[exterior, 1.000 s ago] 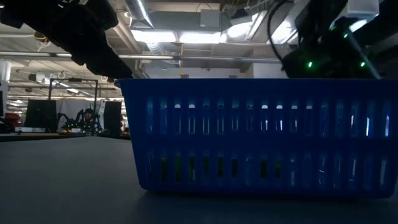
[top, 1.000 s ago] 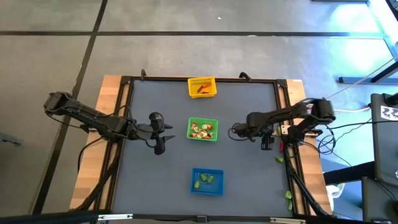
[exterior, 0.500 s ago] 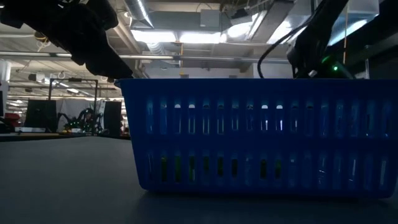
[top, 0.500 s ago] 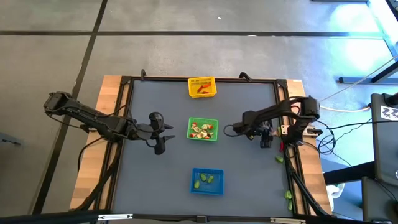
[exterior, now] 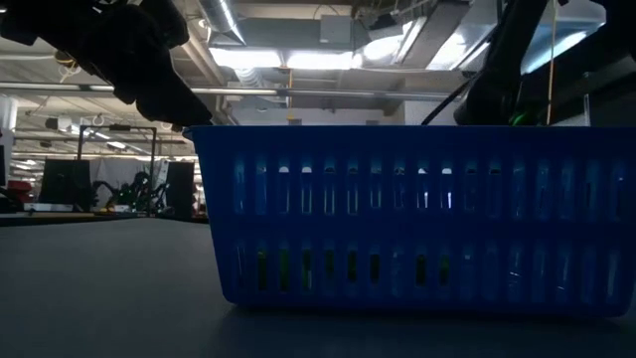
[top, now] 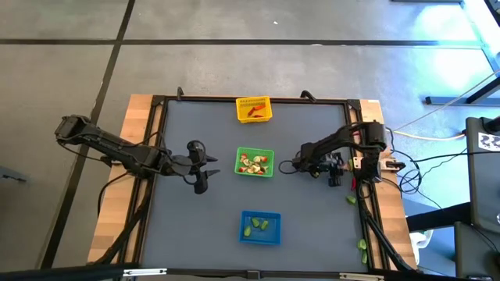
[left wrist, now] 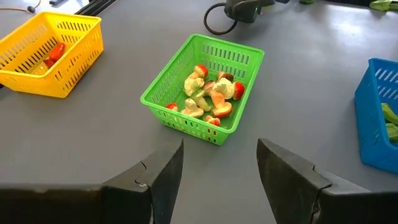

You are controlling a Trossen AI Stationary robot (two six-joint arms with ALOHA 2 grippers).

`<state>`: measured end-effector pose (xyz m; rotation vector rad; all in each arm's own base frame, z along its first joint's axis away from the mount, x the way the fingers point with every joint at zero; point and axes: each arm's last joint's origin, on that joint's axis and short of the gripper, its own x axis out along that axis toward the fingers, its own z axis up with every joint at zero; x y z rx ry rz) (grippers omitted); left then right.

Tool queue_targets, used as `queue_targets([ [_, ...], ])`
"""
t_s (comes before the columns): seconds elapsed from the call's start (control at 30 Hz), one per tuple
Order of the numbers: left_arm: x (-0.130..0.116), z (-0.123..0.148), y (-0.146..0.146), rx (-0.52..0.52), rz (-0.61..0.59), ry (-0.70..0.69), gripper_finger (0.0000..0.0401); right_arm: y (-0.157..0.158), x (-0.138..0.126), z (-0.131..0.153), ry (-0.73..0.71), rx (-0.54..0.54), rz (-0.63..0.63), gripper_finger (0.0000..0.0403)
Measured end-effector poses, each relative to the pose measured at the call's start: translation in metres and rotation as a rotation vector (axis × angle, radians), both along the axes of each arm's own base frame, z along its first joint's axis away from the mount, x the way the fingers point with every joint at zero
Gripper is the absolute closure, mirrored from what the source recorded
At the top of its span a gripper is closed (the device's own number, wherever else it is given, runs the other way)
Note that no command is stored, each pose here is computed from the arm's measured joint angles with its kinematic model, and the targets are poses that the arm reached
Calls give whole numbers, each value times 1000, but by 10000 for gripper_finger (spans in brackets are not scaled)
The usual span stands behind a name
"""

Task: Sort produce into baskets
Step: Put the brown mushroom into the green bin

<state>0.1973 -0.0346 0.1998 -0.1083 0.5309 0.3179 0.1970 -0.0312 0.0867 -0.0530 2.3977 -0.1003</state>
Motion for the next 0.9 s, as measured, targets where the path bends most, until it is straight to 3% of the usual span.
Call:
queue_targets([
  [0.33, 0, 0, 0, 2, -1, 1, 201, 1, 0, -2, 9, 27, 4, 391],
  [0.5, 0, 0, 0, 3, -2, 1, 201, 0, 3, 5, -23, 29, 6, 387],
  [0.63, 0, 0, 0, 12, -8, 4, 201, -1, 15, 30, -113, 6, -22, 397],
  [0.9, 0, 0, 0, 18, -11, 6, 201, -3, 50, 100, -481, -88, -137, 396],
])
